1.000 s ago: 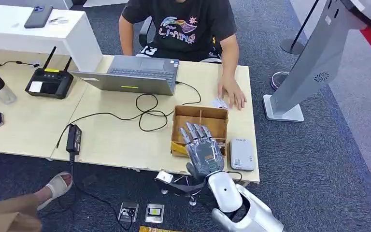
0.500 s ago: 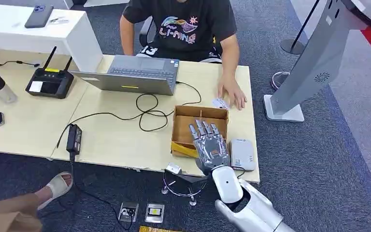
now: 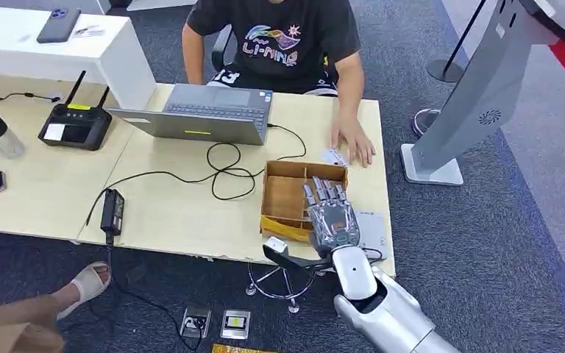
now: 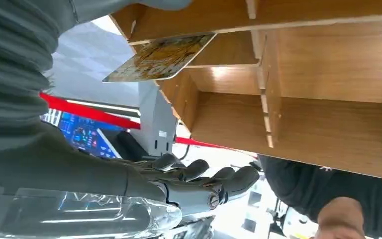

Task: Pass the card to the sensor for recognition and then transmit it.

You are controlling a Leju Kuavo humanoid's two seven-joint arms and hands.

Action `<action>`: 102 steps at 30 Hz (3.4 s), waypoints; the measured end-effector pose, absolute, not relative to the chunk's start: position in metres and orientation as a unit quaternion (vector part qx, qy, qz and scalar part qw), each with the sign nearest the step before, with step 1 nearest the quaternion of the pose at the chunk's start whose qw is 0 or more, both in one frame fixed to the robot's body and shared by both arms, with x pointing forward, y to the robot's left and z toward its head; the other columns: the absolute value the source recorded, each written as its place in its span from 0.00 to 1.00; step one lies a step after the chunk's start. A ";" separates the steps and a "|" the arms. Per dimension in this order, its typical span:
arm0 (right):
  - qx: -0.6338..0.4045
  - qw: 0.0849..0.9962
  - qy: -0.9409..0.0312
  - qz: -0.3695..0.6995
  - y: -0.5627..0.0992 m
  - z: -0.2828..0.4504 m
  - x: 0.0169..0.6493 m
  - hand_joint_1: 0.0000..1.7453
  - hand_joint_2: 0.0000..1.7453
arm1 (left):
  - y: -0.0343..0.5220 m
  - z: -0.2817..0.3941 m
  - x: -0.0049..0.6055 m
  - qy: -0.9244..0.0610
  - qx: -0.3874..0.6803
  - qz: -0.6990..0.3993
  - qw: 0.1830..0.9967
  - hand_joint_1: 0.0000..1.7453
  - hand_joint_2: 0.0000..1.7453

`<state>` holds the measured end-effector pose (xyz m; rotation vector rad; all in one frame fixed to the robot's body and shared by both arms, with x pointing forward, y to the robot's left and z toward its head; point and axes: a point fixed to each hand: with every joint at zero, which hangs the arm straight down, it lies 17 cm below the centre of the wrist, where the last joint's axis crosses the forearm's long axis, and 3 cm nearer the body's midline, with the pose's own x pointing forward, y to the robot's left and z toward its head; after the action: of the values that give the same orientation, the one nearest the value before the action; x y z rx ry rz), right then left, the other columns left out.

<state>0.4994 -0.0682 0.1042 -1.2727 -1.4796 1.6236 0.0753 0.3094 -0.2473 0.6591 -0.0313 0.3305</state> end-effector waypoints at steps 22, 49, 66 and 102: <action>-0.490 0.332 -0.551 0.588 -0.095 0.108 0.501 0.49 1.00 | 0.312 -0.247 0.076 -0.018 0.327 0.145 0.934 0.00 1.00; -0.497 0.350 -0.547 0.575 -0.125 0.111 0.483 0.93 1.00 | 0.319 -0.246 0.078 -0.024 0.333 0.134 0.933 0.00 1.00; -0.494 0.340 -0.564 0.568 -0.119 0.120 0.481 1.00 1.00 | 0.316 -0.246 0.075 -0.016 0.332 0.135 0.933 0.00 1.00; -0.508 0.136 -0.773 0.355 -0.038 0.392 0.441 1.00 1.00 | 0.317 -0.245 0.076 -0.014 0.334 0.123 0.934 0.00 1.00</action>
<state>0.4412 -0.0378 0.3916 -1.4700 -2.2383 1.0295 0.0756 0.3167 -0.2455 0.6839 -0.0281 0.2519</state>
